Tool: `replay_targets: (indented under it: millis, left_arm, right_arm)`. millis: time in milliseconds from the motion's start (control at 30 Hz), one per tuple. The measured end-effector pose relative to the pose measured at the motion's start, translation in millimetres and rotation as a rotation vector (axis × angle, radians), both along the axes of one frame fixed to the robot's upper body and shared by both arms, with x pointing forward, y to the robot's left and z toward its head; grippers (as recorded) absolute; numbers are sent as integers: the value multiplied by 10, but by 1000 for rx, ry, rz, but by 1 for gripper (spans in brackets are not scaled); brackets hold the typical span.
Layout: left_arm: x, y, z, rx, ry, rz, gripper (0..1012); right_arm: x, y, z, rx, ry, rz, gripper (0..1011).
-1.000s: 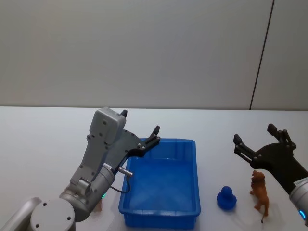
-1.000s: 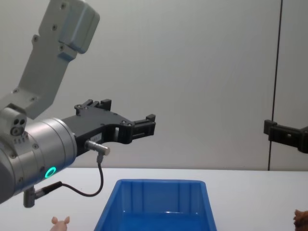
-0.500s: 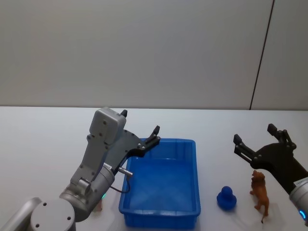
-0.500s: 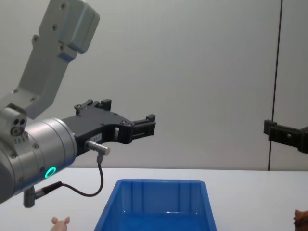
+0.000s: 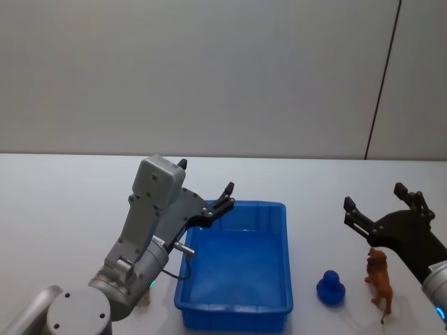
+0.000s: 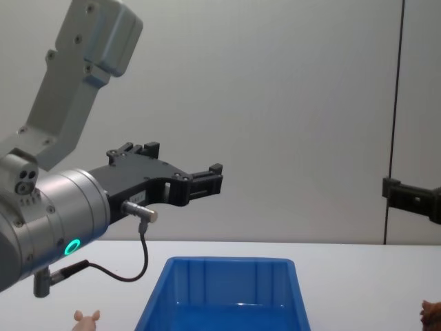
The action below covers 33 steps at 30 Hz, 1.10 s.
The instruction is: Pick up the two dolls from the table and place them into the box.
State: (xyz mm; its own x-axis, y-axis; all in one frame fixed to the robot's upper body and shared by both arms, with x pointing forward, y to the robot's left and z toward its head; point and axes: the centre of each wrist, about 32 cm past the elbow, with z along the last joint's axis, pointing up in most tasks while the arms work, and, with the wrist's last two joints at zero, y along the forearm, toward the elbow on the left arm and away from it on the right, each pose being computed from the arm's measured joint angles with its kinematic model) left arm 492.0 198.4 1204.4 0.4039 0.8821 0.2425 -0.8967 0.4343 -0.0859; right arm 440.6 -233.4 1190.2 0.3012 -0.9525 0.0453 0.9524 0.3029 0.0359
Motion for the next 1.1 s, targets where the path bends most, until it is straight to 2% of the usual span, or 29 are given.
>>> replay_targets:
  millis: [533,900,1100]
  left_arm:
    - [0,0,0,0,0,0,1001]
    - [0,0,0,0,0,0,1001]
    - [0,0,0,0,0,0,1001]
  right_arm:
    - [-78,65,-18,-70,114,-115,1001]
    - [-78,48,-160,-112,215,-159,1001]
    - [-57,28,-290,-124,275,-164,1001]
